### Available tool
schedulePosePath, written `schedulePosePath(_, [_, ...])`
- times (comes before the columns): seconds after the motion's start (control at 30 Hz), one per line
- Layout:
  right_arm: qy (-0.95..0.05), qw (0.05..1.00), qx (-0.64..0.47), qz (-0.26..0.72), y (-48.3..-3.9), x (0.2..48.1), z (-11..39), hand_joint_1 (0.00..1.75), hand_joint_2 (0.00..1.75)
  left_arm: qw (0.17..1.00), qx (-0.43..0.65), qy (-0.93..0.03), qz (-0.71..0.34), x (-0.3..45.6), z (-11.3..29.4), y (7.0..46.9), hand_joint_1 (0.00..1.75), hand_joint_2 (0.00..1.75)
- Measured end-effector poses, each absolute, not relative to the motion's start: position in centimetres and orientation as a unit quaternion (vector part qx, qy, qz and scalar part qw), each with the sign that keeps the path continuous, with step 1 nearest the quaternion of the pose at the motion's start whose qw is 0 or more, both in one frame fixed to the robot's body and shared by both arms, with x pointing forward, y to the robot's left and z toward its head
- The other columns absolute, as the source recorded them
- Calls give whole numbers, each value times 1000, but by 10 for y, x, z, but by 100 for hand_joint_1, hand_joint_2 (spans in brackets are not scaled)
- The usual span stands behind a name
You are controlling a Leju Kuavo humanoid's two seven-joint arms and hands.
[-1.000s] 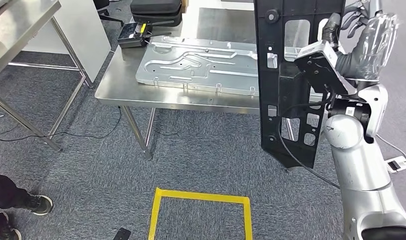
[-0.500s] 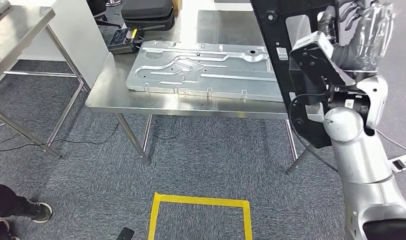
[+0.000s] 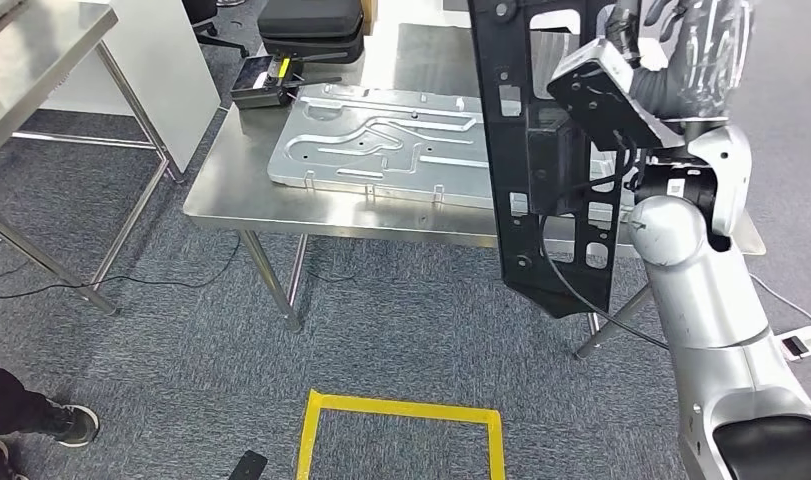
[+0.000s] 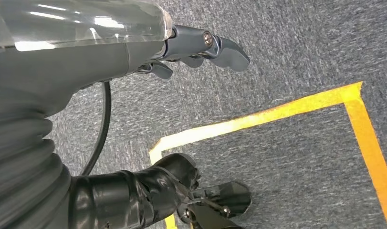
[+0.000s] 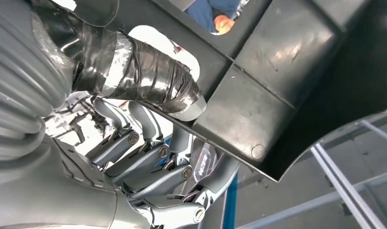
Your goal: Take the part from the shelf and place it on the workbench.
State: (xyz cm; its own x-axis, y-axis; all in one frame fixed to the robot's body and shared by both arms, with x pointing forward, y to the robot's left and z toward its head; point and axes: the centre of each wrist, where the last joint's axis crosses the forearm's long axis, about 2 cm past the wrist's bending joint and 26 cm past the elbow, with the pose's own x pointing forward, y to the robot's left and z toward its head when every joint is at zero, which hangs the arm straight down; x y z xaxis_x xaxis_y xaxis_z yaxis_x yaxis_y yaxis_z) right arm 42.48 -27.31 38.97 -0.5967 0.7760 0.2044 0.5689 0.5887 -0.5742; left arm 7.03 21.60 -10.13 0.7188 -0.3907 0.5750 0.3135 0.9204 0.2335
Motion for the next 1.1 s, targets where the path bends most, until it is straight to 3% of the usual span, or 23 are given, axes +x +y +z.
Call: schedulePosePath(1.1, [-861, 227, -390, 234, -260, 437, 412, 175, 175, 923, 69, -327, -190, 73, -100, 212, 0, 175])
